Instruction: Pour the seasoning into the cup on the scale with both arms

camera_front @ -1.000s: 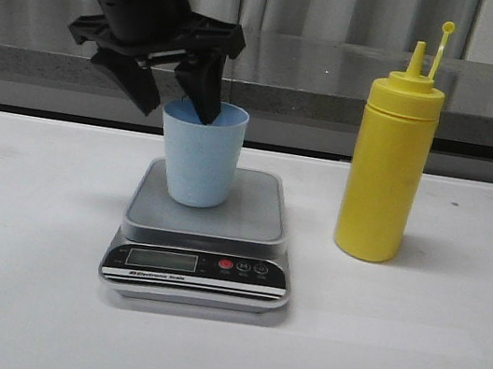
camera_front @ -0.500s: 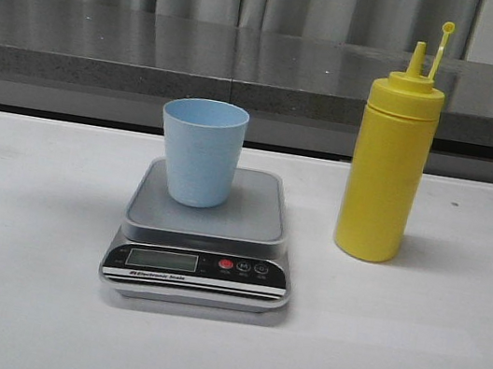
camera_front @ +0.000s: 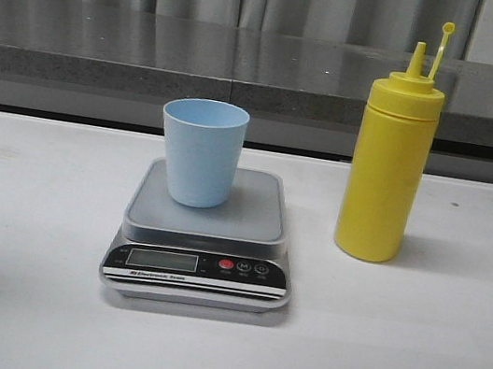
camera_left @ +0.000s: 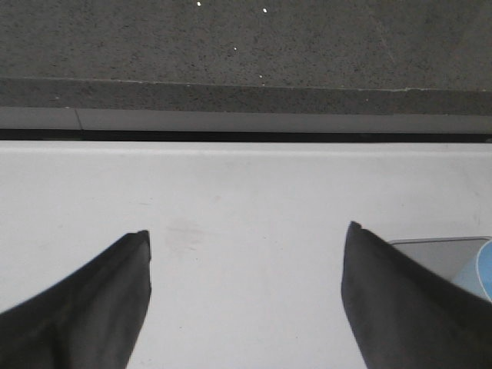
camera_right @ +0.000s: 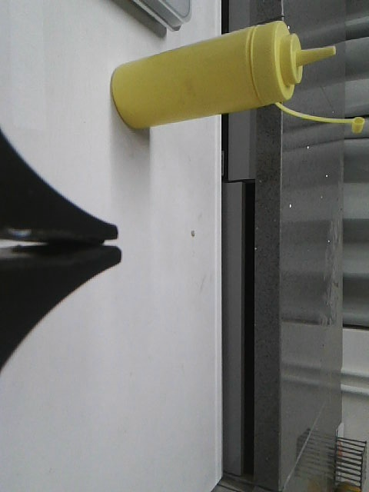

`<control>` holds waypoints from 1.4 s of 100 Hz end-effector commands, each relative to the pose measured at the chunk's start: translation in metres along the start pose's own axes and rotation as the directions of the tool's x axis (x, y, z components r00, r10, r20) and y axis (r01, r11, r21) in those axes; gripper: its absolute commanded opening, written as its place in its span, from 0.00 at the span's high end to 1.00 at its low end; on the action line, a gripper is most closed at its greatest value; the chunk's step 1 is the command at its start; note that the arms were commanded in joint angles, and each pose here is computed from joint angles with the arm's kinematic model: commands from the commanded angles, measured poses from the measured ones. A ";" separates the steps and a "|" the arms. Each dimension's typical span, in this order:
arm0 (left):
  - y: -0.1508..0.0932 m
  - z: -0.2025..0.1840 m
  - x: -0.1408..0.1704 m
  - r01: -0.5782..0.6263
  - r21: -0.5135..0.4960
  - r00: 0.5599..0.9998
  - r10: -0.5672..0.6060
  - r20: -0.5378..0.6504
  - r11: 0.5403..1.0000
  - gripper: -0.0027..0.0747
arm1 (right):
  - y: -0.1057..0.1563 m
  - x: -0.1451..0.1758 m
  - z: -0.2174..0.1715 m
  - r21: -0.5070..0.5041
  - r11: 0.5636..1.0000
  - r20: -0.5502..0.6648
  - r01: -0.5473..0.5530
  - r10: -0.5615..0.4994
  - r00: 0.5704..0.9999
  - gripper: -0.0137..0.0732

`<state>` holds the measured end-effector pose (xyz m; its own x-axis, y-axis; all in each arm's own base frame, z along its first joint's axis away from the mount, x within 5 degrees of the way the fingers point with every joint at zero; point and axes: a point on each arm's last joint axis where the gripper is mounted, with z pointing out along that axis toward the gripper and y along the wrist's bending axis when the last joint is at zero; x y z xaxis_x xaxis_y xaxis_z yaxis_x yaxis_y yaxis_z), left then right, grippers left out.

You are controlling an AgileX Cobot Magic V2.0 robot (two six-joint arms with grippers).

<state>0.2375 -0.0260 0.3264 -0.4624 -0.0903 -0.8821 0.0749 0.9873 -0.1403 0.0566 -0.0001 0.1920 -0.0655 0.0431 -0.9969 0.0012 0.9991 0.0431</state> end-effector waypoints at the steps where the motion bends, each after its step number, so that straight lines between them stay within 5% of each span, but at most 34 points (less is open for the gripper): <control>1: 0.001 -0.030 -0.006 -0.003 -0.003 0.980 0.003 0.198 1.000 0.32 | 0.001 -0.016 -0.003 -0.001 1.000 0.123 0.005 -0.005 0.992 0.92; 36: 0.008 -0.095 0.060 -0.048 -0.015 0.926 0.051 0.374 0.999 0.32 | 0.001 -0.016 -0.003 -0.001 1.000 0.123 0.005 -0.005 0.992 0.92; 72: 0.009 -0.126 0.099 -0.071 -0.001 0.924 0.066 0.378 0.997 0.34 | 0.001 -0.016 -0.003 -0.001 1.000 0.123 0.005 -0.005 0.992 0.92; 89: 0.009 -0.127 0.100 -0.072 0.001 0.925 0.066 0.375 0.997 0.50 | 0.001 -0.016 -0.003 -0.001 1.000 0.123 0.005 -0.005 0.992 0.92; 120: 0.009 -0.127 0.099 -0.072 0.001 0.924 0.066 0.377 0.997 0.99 | 0.001 -0.016 -0.003 -0.001 1.000 0.123 0.005 -0.005 0.992 0.92; 140: 0.009 -0.127 0.099 -0.073 -0.001 0.924 0.068 0.376 0.997 0.99 | 0.001 -0.016 -0.003 -0.001 1.000 0.123 0.005 -0.005 0.992 0.92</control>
<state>0.0793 -0.0105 0.2799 -0.1756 -0.0553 -0.9829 0.1130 0.9907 -0.0759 0.0566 -0.0001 0.1920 -0.0655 0.0431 -0.9969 0.0012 0.9991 0.0431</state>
